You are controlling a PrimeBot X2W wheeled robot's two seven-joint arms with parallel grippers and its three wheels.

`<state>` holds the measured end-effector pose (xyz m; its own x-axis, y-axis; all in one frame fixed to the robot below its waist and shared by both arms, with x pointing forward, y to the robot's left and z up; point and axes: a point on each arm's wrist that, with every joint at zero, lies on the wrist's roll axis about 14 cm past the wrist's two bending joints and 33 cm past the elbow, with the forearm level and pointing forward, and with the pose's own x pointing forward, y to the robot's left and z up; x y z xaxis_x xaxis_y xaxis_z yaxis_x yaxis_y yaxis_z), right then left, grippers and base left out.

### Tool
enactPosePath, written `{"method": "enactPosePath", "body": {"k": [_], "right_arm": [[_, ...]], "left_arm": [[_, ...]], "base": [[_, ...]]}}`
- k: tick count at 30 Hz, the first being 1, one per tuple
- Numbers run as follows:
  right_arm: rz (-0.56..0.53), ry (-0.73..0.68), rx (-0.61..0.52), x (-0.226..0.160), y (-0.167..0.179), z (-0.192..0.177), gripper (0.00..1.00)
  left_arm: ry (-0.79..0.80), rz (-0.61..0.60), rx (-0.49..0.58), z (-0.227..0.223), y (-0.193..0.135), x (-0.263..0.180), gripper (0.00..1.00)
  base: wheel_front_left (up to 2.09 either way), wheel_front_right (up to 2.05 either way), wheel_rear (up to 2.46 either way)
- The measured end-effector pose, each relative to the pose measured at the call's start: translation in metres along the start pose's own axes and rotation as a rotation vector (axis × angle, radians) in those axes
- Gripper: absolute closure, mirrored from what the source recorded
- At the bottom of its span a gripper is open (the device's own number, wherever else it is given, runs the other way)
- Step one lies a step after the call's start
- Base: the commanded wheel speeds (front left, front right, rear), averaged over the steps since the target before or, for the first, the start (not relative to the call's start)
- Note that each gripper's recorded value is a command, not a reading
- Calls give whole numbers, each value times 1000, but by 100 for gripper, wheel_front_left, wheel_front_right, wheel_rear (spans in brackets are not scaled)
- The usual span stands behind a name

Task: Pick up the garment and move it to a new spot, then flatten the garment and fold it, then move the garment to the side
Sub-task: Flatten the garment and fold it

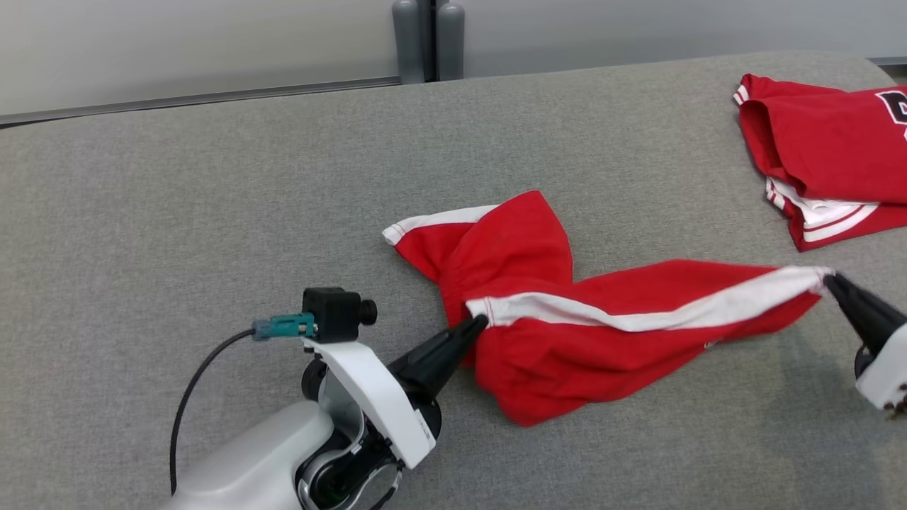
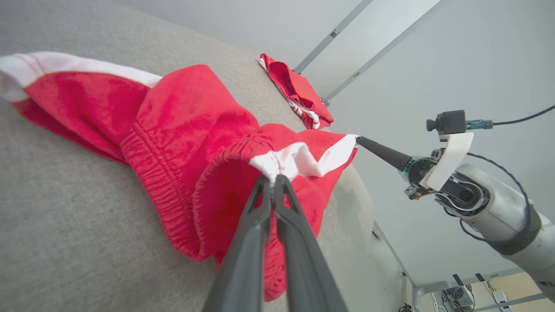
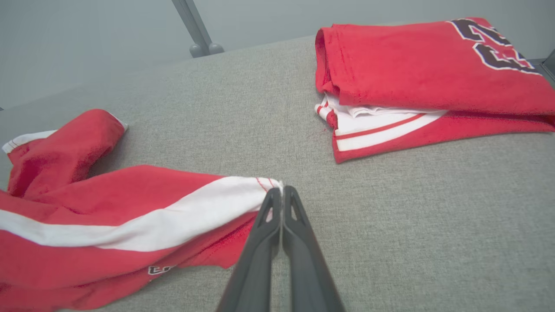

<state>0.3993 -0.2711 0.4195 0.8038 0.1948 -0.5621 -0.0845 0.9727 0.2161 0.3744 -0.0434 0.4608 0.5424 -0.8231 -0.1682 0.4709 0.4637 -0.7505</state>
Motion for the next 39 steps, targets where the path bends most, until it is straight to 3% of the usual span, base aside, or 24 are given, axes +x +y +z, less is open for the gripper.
{"method": "enactPosePath", "body": {"k": [7,17,22,28,33,36,39], "right_arm": [[32,-275,-120,0,17,99,100],[-14,-628,-275,4,30,262,100],[-73,-785,-375,-9,27,314,100],[-38,-763,-442,-5,39,289,100],[16,-580,-369,13,30,203,100],[38,-452,-295,13,24,142,100],[49,-335,-245,2,19,85,100]], "left_arm": [[-144,-125,132,77,-32,15,100],[-378,-244,575,261,-92,48,100],[-518,-314,701,308,-125,58,100],[-455,-303,724,275,-102,51,100],[-260,-202,626,192,-33,27,100],[-237,-167,523,157,-16,4,100],[-123,-128,428,88,3,-22,100]], "base": [[0,0,0],[0,0,0],[0,0,0],[0,0,0],[0,0,0],[0,0,0],[0,0,0]]}}
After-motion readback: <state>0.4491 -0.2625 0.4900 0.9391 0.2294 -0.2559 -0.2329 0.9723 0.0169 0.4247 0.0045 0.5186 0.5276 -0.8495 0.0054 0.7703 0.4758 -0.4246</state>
